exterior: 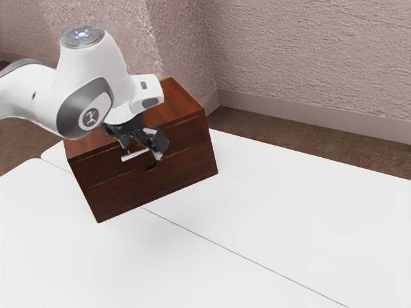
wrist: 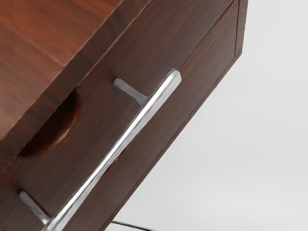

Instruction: Pull the drawer handle with one arm to open the drawer

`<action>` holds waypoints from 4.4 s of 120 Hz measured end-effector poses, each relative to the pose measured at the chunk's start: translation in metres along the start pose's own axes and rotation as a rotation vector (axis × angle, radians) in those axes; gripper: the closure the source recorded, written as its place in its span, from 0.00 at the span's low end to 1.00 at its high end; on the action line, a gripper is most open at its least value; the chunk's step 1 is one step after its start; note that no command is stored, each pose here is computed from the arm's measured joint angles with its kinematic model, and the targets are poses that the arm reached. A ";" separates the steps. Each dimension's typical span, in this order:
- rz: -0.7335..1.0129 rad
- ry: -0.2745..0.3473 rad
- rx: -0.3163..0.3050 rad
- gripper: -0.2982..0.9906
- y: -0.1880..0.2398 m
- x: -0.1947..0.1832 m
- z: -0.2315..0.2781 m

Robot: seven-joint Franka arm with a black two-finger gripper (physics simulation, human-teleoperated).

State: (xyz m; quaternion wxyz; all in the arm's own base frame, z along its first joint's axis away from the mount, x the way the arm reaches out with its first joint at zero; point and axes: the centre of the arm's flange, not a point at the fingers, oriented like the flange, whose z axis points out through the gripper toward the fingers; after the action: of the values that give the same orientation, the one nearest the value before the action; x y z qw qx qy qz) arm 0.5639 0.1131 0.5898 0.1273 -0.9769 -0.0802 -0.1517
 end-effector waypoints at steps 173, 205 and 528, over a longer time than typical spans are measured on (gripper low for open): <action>0.456 0.005 0.026 0.24 0.011 0.000 0.020; 0.506 0.002 0.013 0.24 0.022 0.004 0.034; 0.465 0.014 -0.014 0.54 0.042 -0.041 0.028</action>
State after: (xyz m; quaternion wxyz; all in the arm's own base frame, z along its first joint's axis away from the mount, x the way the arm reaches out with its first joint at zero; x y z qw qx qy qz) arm 0.5409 0.0753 0.5417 0.1528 -0.9689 0.1490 -0.1256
